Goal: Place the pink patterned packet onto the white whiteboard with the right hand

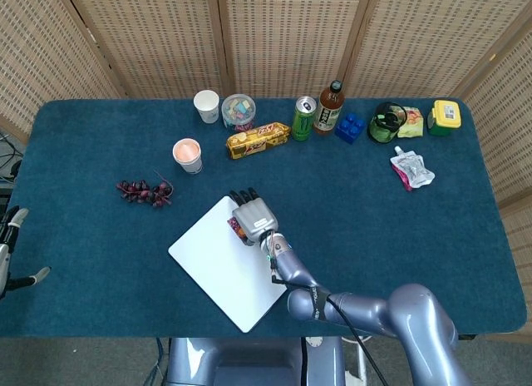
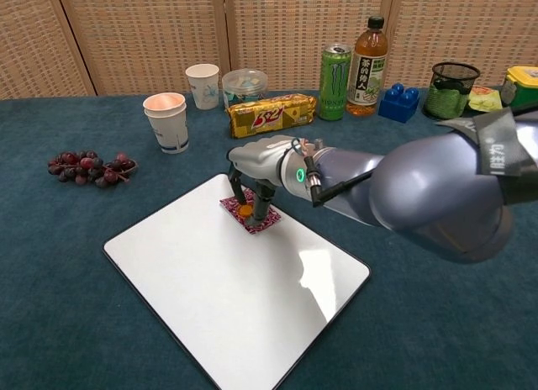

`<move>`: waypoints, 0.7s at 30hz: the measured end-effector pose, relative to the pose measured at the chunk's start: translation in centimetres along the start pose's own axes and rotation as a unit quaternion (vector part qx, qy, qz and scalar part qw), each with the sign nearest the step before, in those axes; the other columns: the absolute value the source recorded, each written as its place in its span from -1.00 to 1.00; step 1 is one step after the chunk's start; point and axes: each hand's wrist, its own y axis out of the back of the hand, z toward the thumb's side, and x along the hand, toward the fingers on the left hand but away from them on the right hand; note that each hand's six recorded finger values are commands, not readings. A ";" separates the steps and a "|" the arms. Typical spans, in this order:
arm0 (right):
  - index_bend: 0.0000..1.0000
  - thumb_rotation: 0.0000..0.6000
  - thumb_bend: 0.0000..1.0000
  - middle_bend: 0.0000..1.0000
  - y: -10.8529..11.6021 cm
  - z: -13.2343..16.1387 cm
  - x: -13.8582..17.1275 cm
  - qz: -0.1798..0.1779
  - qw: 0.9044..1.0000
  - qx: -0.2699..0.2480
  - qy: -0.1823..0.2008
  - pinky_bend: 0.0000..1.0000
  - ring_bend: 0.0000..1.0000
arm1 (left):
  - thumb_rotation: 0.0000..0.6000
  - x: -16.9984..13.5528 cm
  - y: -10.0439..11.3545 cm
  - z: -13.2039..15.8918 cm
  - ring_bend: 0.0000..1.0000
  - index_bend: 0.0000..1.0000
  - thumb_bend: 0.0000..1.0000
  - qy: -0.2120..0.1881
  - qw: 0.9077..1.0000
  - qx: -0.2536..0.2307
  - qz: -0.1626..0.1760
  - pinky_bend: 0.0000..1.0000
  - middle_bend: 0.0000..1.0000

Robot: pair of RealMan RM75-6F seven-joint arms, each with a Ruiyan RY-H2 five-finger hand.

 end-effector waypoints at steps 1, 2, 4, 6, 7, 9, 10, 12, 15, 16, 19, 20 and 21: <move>-0.03 1.00 -0.27 -1.00 -0.1 0.0 0.0 0.001 1.000 0.001 -0.001 -1.00 -1.00 | 1.00 0.0 0.0 0.0 -1.00 -1.00 -1.00 -0.001 1.000 0.000 0.000 -1.00 -1.00; -0.09 1.00 -0.27 -1.00 -0.1 0.0 0.0 0.003 1.000 0.003 -0.003 -1.00 -1.00 | 1.00 0.0 0.1 0.0 -1.00 -1.00 -1.00 -0.001 1.000 0.000 0.000 -1.00 -1.00; -0.23 1.00 -0.29 -1.00 -0.2 -0.1 0.0 0.005 1.000 0.005 -0.004 -1.00 -1.00 | 1.00 -0.1 0.1 0.0 -1.00 -1.00 -1.00 -0.002 1.000 -0.002 0.002 -1.00 -1.00; -0.31 1.00 -0.30 -1.00 -0.2 -0.1 0.1 0.007 1.000 0.008 -0.006 -1.00 -1.00 | 1.00 -0.1 0.2 0.0 -1.00 -1.00 -1.00 -0.002 1.000 -0.002 0.003 -1.00 -1.00; -0.34 1.00 -0.30 -1.00 -0.2 -0.2 0.1 0.007 1.000 0.010 -0.006 -1.00 -1.00 | 1.00 -0.1 0.2 0.0 -1.00 -1.00 -1.00 -0.002 1.000 -0.002 0.002 -1.00 -1.00; -0.40 1.00 -0.30 -1.00 -0.1 -0.2 0.2 0.008 1.000 0.012 -0.008 -1.00 -1.00 | 1.00 -0.1 0.2 0.0 -1.00 -1.00 -1.00 -0.002 1.000 -0.002 0.002 -1.00 -1.00; -0.41 1.00 -0.30 -1.00 0.0 -0.2 0.2 0.008 1.000 0.011 -0.009 -1.00 -1.00 | 1.00 -0.1 0.2 0.0 -1.00 -1.00 -1.00 -0.002 1.000 -0.001 0.002 -1.00 -1.00; -0.41 1.00 -0.30 -1.00 0.3 -0.3 0.4 0.007 1.000 0.009 -0.010 -1.00 -1.00 | 1.00 -0.1 0.1 0.0 -1.00 -1.00 -1.00 -0.002 1.000 -0.001 0.002 -1.00 -1.00; -0.41 1.00 -0.30 -1.00 0.7 -0.4 0.6 0.003 1.000 0.006 -0.010 -1.00 -1.00 | 1.00 -0.1 0.1 0.0 -1.00 -1.00 -1.00 -0.002 1.000 -0.001 0.002 -1.00 -1.00; -0.41 1.00 -0.30 -1.00 0.9 -0.5 0.7 0.002 1.000 0.004 -0.010 -1.00 -1.00 | 1.00 -0.1 0.1 0.0 -1.00 -1.00 -1.00 -0.002 1.000 -0.001 0.002 -1.00 -1.00; -0.41 1.00 -0.30 -1.00 1.8 -0.7 1.2 -0.006 1.000 -0.003 -0.009 -1.00 -1.00 | 1.00 -0.2 0.0 0.2 -1.00 -1.00 -1.00 -0.005 1.000 0.001 0.002 -1.00 -1.00; -0.41 1.00 -0.30 -1.00 2.3 -0.8 1.5 -0.010 1.000 -0.006 -0.008 -1.00 -1.00 | 1.00 -0.2 0.0 0.2 -1.00 -1.00 -1.00 -0.006 1.000 0.002 0.001 -1.00 -1.00; -0.41 1.00 -0.31 -1.00 2.7 -1.0 1.8 -0.014 1.000 -0.008 -0.008 -1.00 -1.00 | 1.00 -0.2 -0.1 0.3 -1.00 -1.00 -1.00 -0.007 1.000 0.003 0.001 -1.00 -1.00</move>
